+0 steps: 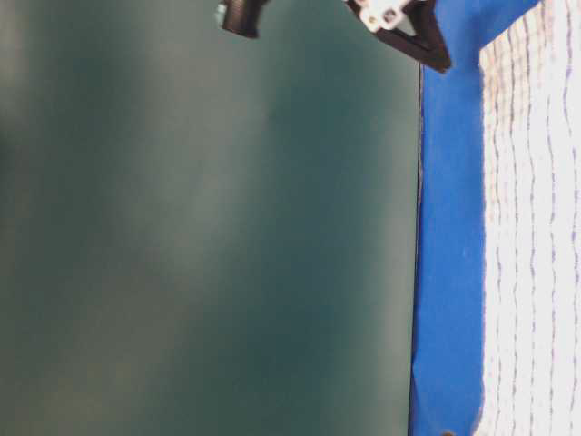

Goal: Fold the blue towel.
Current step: 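Move both grippers to the far corners of the striped towel and grasp them, then pull both held corners toward the near edge, folding the towel in half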

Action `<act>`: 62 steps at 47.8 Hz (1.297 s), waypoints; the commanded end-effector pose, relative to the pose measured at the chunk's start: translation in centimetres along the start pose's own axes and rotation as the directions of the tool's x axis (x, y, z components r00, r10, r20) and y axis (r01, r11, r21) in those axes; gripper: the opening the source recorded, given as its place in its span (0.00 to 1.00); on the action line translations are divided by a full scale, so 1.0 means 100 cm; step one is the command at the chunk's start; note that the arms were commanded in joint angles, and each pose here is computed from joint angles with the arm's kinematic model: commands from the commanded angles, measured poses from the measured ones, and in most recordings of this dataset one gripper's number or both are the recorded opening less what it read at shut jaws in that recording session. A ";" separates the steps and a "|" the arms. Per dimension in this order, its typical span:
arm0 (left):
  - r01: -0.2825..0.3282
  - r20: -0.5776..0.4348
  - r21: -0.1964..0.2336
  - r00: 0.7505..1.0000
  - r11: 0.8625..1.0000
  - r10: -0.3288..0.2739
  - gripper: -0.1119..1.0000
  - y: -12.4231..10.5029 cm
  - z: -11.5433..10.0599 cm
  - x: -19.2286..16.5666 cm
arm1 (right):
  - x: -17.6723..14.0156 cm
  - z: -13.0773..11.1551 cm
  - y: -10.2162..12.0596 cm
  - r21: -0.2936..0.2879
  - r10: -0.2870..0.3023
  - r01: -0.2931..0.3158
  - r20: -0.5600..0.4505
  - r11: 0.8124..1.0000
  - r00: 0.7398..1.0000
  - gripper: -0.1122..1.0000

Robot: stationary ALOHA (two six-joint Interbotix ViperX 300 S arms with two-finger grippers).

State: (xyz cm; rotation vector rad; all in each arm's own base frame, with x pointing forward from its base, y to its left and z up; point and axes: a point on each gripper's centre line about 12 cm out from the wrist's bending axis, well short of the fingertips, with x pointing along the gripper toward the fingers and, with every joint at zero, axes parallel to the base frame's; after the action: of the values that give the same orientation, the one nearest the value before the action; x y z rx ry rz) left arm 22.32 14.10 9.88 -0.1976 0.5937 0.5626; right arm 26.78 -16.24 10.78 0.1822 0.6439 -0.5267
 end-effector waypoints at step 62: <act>0.054 0.018 0.030 0.998 0.998 -0.055 0.12 -0.019 0.021 0.008 | 0.008 0.006 0.004 0.005 0.009 -0.009 -0.008 1.000 1.000 0.15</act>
State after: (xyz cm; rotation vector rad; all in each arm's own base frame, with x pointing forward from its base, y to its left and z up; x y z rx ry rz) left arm 24.18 13.53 9.88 -0.1948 0.6210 0.5119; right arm 27.42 -16.51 9.49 0.2016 0.6900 -0.5233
